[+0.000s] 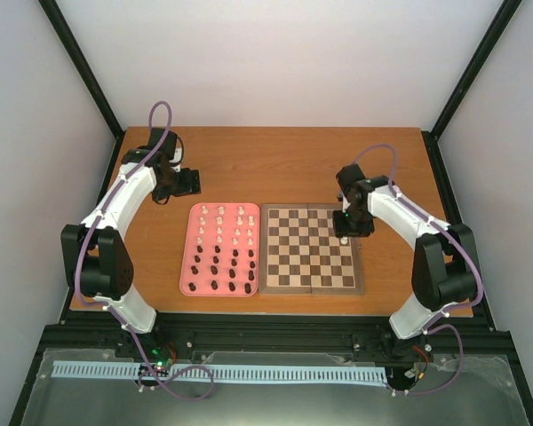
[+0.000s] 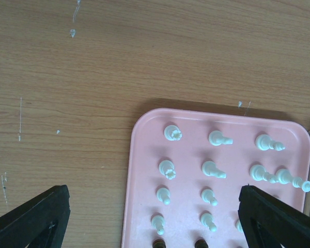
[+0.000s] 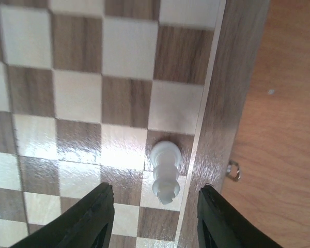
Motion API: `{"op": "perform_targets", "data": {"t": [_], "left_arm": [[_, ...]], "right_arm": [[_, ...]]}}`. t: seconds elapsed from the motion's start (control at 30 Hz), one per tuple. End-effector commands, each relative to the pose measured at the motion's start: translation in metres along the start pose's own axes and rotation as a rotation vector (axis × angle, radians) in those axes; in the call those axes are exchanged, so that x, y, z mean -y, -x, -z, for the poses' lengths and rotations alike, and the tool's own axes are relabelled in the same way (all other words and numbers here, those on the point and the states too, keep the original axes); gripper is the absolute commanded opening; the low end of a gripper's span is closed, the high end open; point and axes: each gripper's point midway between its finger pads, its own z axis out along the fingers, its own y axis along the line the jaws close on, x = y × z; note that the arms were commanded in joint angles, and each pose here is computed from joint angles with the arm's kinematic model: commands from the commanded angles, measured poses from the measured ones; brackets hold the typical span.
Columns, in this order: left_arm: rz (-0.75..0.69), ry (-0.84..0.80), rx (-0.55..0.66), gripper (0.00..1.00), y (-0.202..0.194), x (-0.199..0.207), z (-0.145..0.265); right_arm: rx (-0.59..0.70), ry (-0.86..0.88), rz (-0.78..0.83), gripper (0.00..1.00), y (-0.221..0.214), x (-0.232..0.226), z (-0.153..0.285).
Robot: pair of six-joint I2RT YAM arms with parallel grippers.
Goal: Set up the chess pieces on the board
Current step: Place the chess piece on the chessboard, then pick up the chess piece from the storage box.
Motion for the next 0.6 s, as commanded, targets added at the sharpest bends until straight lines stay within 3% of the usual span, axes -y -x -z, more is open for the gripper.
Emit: {"op": "perform_targets", "data": {"t": [0.0,0.23,0.4,0.57], "left_arm": [[-0.011,-0.013,0.009,1.00,0.005,0.003,0.004],[-0.012,-0.010,0.019,1.00,0.008,0.003,0.009],[-0.012,0.006,0.028,1.00,0.009,0.000,0.011],[-0.011,0.017,0.027,1.00,0.005,-0.003,0.011]], "right_arm": [[0.137,0.000,0.010,0.45,0.037,-0.007,0.042],[0.264,0.040,0.118,0.45,0.112,-0.060,0.071],[0.266,0.124,0.240,0.45,0.141,-0.133,0.054],[0.236,0.198,0.378,0.44,0.143,-0.198,0.033]]}}
